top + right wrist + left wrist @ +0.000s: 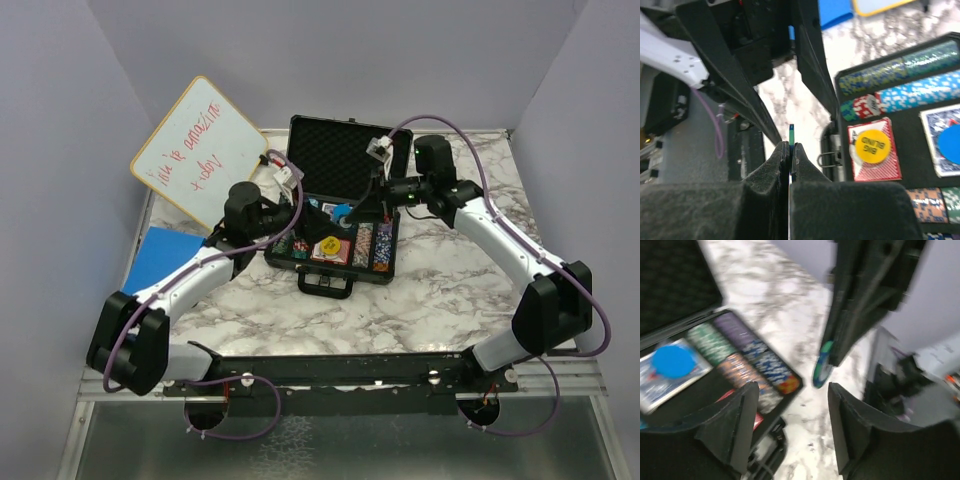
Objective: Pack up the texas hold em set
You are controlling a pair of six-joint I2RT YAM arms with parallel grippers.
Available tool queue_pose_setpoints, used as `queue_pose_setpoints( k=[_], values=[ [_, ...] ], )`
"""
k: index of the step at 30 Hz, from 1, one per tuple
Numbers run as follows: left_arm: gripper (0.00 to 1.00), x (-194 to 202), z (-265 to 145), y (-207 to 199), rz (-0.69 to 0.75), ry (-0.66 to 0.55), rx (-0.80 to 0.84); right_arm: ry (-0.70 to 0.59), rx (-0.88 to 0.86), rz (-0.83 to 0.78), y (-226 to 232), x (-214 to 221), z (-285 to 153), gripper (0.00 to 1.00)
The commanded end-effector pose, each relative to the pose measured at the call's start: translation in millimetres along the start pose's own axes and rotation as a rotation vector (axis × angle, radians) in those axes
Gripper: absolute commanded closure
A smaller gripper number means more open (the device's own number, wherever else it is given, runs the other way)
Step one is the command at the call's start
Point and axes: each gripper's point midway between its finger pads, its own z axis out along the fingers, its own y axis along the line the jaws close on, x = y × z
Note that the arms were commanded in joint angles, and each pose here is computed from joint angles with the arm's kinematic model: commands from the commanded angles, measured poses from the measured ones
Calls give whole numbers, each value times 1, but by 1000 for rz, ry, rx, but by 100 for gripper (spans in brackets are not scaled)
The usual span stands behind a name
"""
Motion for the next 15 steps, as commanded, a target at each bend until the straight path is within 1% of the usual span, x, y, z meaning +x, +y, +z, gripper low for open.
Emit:
queue_pose_setpoints(
  k=[1, 4, 5, 7, 8, 10, 15],
  values=[
    [34, -2, -48, 80, 3, -101, -582, 52, 234, -3, -42, 15, 17, 100],
    [27, -7, -119, 125, -79, -188, -1074, 68, 321, -26, -58, 23, 38, 100],
    [25, -7, -144, 132, -100, -207, -1220, 71, 327, -36, -59, 25, 47, 100],
    [21, -5, -186, 137, -118, -246, -1438, 64, 328, -46, -59, 25, 65, 100],
    [20, -6, -198, 136, -111, -261, -1496, 64, 320, -48, -59, 27, 74, 100],
    [19, -10, -211, 133, -99, -286, -1546, 78, 334, -59, -61, 31, 93, 100],
    [19, -17, -220, 124, -100, -360, -1547, 151, 346, -97, -70, 52, 130, 100]
  ],
)
